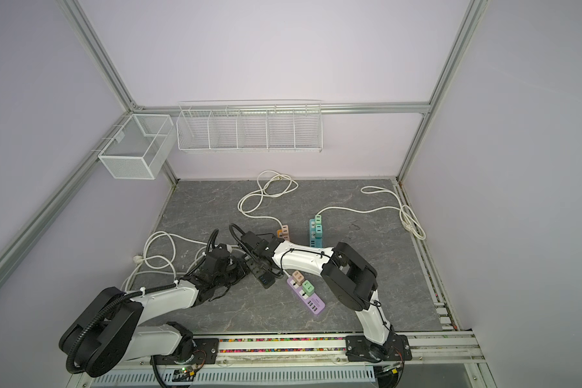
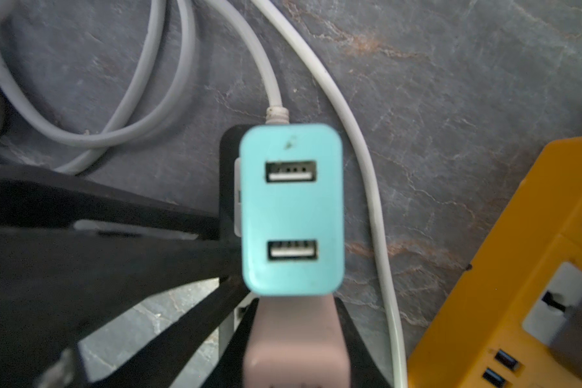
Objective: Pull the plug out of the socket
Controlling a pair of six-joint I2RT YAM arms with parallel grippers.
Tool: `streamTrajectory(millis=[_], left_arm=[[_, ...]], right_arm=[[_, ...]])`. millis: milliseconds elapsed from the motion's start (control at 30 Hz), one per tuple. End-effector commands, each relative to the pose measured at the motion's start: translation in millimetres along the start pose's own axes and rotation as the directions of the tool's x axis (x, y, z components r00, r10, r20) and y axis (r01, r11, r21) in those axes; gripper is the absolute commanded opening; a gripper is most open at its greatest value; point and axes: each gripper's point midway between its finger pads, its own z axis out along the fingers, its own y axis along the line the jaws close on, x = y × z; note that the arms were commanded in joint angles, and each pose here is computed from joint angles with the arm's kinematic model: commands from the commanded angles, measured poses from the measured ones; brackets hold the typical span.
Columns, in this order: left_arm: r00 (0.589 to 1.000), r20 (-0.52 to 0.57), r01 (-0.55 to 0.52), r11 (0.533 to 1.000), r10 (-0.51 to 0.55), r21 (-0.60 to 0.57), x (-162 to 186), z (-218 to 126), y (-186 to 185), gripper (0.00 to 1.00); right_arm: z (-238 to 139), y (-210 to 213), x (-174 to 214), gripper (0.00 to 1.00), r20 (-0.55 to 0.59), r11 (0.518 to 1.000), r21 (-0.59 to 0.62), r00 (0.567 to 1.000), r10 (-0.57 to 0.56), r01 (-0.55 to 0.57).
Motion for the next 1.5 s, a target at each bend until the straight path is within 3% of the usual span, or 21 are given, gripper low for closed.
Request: streamTrajectory(millis=[0,333,533,800,1033,1467], left_arm=[[0.994,-0.109,0.001,0.966,-0.030,-0.259,38,-6,73,0.32],[0.993,-0.115,-0.026,0.963,-0.006,-0.269,37,-8,73,0.32],[0.994,-0.106,-0.018,0.957,-0.013,-0.288,36,-9,77,0.32],[0.993,-0.116,-0.021,0.961,-0.012,-0.277,38,-9,74,0.32],[0.993,-0.118,-0.021,0.964,-0.010,-0.264,37,-7,70,0.32],[0.995,-0.100,-0.042,0.985,0.025,-0.170,22,-10,34,0.32]], right_arm=[[-16,9,-17,0.25,0.065,1.000,-0.024,0.998,-0.005,0.007],[-20,-9,-17,0.25,0.081,0.999,-0.028,0.996,0.045,-0.043],[-24,25,-19,0.24,0.103,0.997,-0.075,0.995,-0.018,0.026],[-24,-3,-18,0.24,0.090,0.999,-0.035,0.995,0.039,-0.036],[-23,16,-13,0.23,0.091,0.999,-0.050,0.996,-0.001,0.006],[-79,-8,-32,0.22,0.215,0.993,-0.083,0.971,0.104,-0.088]])
